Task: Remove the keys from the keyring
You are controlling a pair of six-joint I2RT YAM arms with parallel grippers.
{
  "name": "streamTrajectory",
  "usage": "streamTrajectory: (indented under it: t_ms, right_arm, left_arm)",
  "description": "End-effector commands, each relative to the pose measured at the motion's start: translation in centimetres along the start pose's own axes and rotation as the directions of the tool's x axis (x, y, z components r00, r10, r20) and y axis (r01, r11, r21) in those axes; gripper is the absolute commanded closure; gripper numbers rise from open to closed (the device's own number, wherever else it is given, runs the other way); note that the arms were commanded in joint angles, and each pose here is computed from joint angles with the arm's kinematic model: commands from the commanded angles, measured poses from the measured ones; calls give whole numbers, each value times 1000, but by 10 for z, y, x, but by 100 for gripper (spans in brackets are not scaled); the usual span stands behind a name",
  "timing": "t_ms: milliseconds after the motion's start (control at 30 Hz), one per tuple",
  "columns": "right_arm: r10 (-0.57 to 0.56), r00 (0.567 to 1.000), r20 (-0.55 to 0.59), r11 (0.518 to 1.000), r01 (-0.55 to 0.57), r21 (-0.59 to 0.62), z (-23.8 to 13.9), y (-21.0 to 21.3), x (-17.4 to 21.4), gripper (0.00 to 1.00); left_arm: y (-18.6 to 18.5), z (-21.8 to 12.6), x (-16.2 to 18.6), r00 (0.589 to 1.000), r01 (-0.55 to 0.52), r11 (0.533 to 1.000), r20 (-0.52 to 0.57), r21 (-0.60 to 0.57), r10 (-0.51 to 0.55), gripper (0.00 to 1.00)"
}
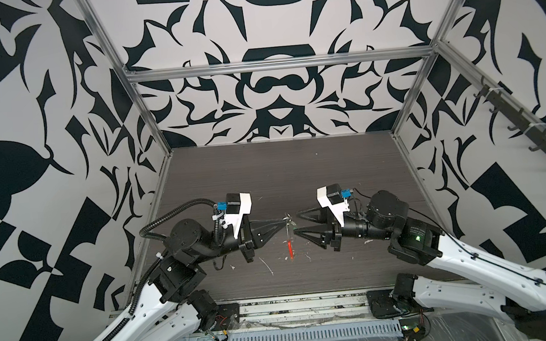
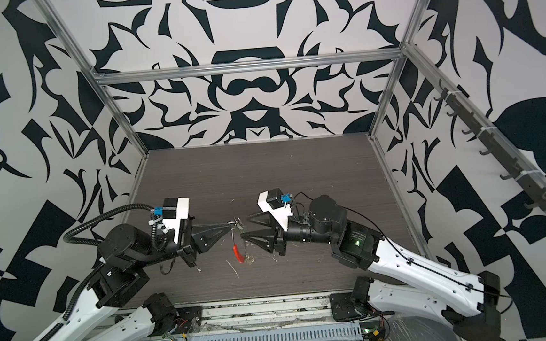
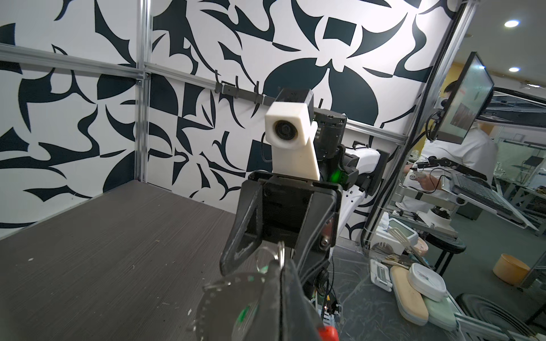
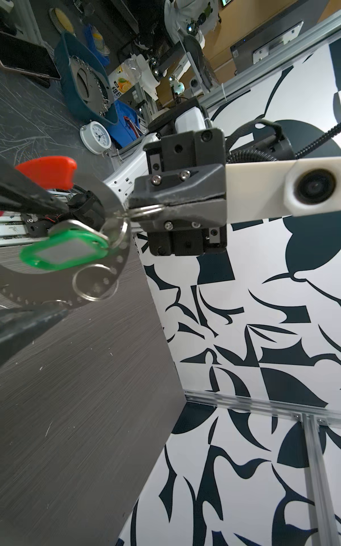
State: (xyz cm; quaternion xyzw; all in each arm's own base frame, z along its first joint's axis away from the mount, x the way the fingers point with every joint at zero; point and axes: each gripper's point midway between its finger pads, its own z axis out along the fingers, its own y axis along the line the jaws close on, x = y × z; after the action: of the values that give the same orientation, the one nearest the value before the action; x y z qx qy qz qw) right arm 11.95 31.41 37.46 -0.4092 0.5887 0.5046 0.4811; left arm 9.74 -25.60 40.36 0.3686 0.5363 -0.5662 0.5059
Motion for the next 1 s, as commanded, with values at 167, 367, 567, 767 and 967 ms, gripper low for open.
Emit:
streamTrajectory:
  t_ms: [167, 367, 567, 767, 967]
  right_arm:
    - [-35, 993, 113, 998, 40, -47, 2, 13, -32, 52]
    - [-27, 995, 97, 999, 31, -37, 6, 10, -31, 65]
    - [-30, 996, 88, 999, 32, -22, 6, 8, -29, 98]
    - [-39, 998, 44, 999, 41, -30, 11, 11, -24, 100]
    - [-28, 999, -21, 999, 27, -46, 21, 14, -10, 100]
  left_arm:
    - [-7, 1, -9, 999, -15, 999, 38, 39, 13, 100]
    - [-8, -1, -10, 999, -16, 999, 41, 41, 15, 100]
    - [-5, -4, -10, 998, -20, 1000, 54, 15, 19, 100]
    - [-2, -7, -14, 996, -27, 1000, 91, -12, 28, 100]
    - [-2, -9, -19, 992, -38, 999, 119, -24, 41, 100]
